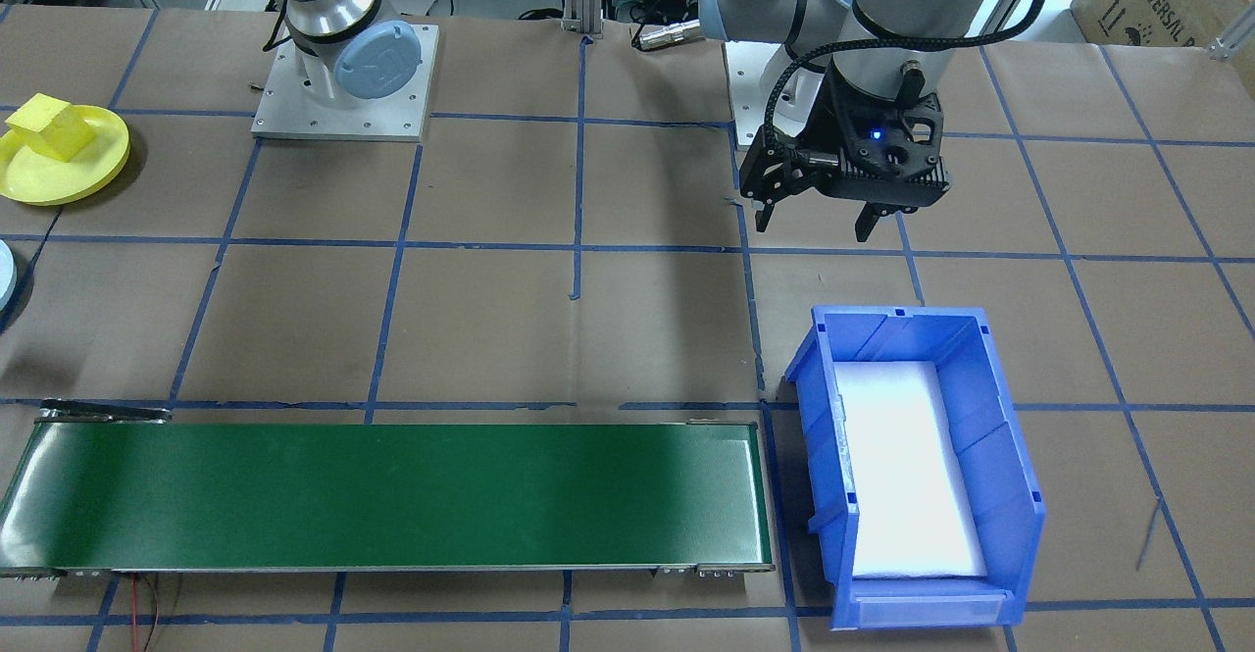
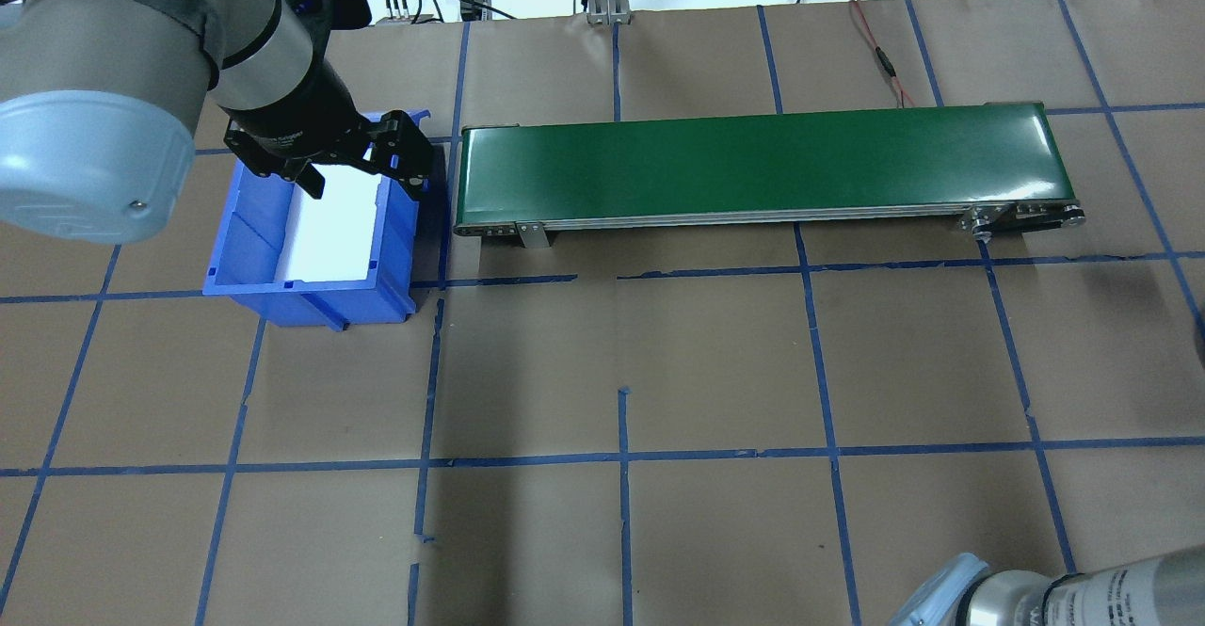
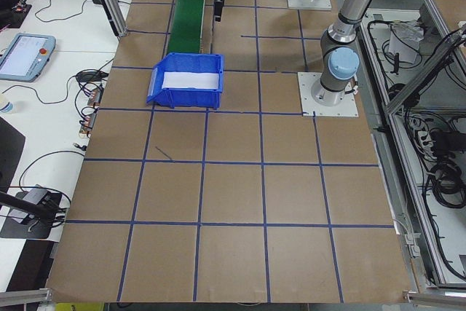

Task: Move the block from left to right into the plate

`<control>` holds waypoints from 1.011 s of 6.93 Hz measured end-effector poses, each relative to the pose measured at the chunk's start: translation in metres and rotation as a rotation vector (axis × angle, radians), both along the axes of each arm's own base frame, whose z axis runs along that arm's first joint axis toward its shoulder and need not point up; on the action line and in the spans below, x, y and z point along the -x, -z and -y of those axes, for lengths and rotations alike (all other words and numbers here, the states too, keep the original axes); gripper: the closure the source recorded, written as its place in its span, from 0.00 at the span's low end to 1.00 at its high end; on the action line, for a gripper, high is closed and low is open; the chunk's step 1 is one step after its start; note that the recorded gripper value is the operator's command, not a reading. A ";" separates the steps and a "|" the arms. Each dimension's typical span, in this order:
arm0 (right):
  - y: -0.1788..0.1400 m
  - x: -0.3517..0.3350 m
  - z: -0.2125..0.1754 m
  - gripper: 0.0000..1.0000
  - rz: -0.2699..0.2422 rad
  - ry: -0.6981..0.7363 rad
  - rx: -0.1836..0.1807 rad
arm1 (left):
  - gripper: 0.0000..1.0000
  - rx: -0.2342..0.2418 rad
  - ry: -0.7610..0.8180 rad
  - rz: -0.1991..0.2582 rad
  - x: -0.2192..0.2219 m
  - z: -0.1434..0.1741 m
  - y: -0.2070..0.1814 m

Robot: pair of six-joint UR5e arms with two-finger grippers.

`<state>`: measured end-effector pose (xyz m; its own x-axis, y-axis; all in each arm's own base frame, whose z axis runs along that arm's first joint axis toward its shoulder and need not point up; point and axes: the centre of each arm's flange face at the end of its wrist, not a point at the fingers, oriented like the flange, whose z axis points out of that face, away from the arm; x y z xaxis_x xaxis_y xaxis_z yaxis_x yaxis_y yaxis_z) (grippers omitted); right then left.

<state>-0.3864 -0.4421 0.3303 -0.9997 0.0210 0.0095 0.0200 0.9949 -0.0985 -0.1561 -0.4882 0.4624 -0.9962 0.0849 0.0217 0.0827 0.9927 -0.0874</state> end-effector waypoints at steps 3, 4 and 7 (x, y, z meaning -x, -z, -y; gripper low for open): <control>0.042 0.025 -0.048 0.00 0.054 -0.006 -0.046 | 0.00 0.000 0.000 -0.001 0.000 0.000 0.000; 0.046 0.027 -0.053 0.00 0.059 0.004 -0.054 | 0.00 0.000 0.000 -0.001 0.000 0.000 0.000; 0.034 0.015 -0.050 0.00 0.049 0.071 -0.073 | 0.00 -0.001 0.000 -0.001 0.000 0.000 0.000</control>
<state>-0.4016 -0.3923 0.2965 -0.9951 0.0924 -0.0352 0.0932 0.9954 -0.0228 -0.1562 -0.4881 0.4623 -0.9961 0.0851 0.0232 0.0828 0.9928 -0.0865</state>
